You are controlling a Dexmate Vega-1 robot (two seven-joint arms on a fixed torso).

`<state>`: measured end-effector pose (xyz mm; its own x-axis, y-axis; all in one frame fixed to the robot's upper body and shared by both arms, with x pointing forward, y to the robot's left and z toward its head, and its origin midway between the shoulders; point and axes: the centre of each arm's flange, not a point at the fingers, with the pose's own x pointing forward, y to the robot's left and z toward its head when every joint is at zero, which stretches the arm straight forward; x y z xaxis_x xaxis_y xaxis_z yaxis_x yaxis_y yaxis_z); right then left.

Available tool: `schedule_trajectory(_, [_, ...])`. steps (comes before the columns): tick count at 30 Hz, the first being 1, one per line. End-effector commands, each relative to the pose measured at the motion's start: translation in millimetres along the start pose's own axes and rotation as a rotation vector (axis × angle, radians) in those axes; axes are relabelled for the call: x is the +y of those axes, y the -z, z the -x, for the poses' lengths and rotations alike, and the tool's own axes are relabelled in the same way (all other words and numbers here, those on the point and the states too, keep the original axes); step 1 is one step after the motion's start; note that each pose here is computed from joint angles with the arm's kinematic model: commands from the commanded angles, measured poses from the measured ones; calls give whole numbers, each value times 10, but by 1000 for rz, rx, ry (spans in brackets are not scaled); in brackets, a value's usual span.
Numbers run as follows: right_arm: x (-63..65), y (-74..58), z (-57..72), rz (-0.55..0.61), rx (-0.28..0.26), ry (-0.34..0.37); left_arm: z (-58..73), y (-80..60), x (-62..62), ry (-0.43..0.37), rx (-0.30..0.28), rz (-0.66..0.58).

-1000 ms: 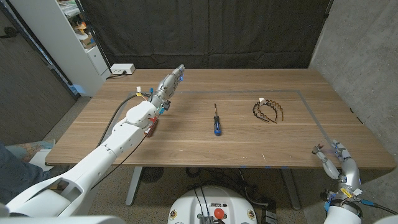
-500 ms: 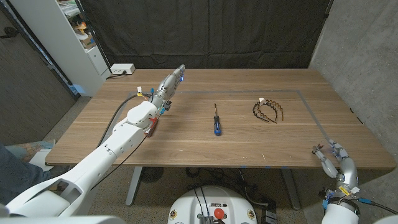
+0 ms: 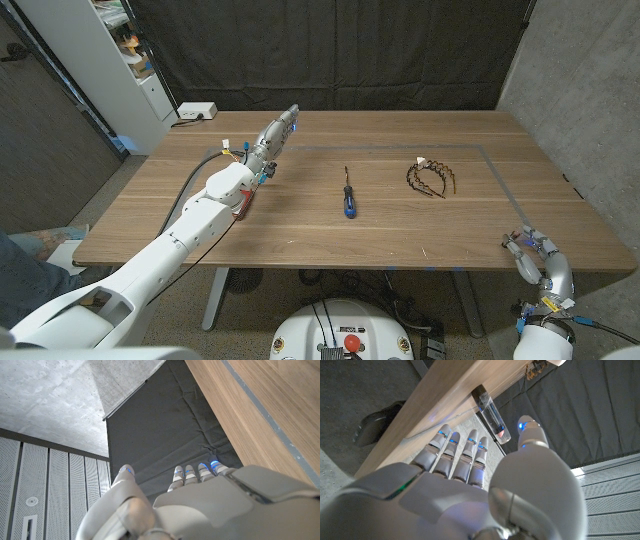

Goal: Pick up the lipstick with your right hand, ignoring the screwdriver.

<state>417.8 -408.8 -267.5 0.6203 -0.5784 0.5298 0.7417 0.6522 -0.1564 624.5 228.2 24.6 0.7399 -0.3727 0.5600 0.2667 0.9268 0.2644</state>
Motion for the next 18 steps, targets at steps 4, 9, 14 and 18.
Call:
schedule_trajectory(4, [31, 2, -36, -2, 2, 15, -21, -10, 8, -2, 1, -3])
schedule_trajectory(9, [38, 4, -32, -10, -1, 20, -25, -8, 9, 1, 6, -7])
schedule_trajectory(14, [31, 2, 3, -5, 1, 24, -17, 1, 17, -3, 8, -5])
schedule_trajectory(18, [34, -1, 24, -6, 4, 28, -11, 12, 15, -2, 13, -8])
